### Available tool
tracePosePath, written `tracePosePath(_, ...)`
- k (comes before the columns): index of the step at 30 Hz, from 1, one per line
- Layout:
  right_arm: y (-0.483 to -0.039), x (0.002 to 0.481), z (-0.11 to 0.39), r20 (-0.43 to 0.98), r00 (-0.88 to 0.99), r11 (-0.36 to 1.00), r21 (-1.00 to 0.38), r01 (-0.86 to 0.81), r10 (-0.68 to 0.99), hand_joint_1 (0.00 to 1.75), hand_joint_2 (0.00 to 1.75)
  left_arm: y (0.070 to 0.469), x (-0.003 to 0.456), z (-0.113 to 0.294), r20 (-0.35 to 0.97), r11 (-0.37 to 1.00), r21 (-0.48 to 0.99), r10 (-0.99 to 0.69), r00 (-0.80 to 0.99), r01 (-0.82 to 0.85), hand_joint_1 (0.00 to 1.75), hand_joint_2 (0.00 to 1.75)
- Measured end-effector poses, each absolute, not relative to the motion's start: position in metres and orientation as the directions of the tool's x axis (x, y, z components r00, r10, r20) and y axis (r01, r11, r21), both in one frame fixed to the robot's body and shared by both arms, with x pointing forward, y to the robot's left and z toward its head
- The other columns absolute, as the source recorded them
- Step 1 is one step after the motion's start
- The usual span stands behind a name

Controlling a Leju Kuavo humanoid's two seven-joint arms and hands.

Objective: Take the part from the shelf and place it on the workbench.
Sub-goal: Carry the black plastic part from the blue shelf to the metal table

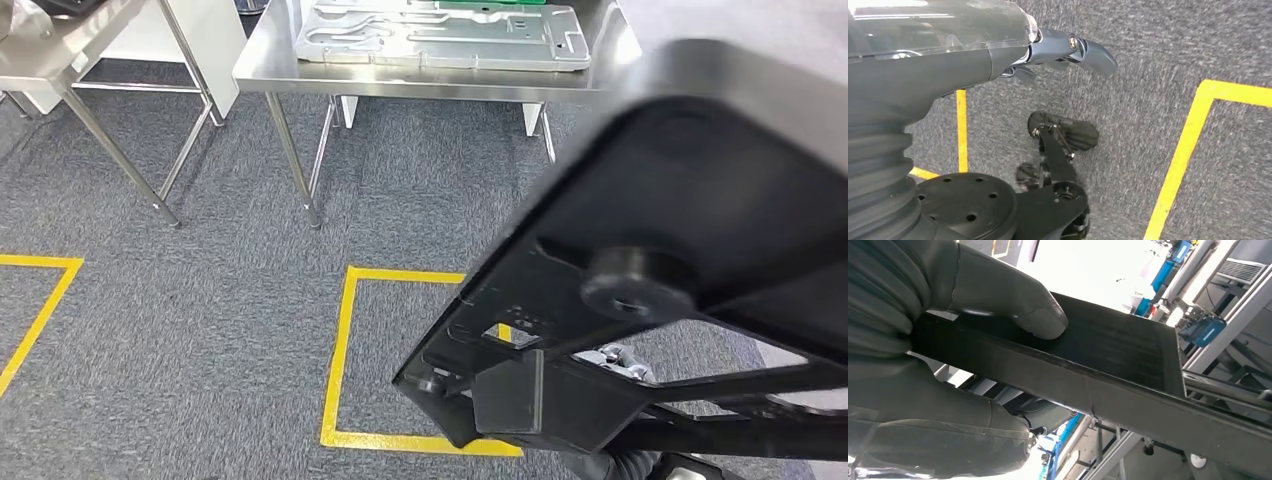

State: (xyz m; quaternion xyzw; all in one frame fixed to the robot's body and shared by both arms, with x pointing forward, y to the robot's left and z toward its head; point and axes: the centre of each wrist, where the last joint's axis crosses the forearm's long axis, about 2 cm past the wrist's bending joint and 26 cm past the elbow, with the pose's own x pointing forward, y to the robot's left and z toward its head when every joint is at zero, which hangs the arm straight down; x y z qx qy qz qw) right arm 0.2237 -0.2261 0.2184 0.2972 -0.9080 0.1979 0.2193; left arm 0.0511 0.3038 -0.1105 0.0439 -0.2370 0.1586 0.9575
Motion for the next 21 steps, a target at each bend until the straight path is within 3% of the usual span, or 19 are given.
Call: tracePosePath(21, -0.227, 0.211, 0.211, 0.53, -0.719, 0.751, -0.21, -0.625, -0.45, 1.62, 1.75, 0.304, 0.047, -0.111, 0.47, 0.945, 0.013, 0.282, 0.837, -0.326, 0.0, 1.75)
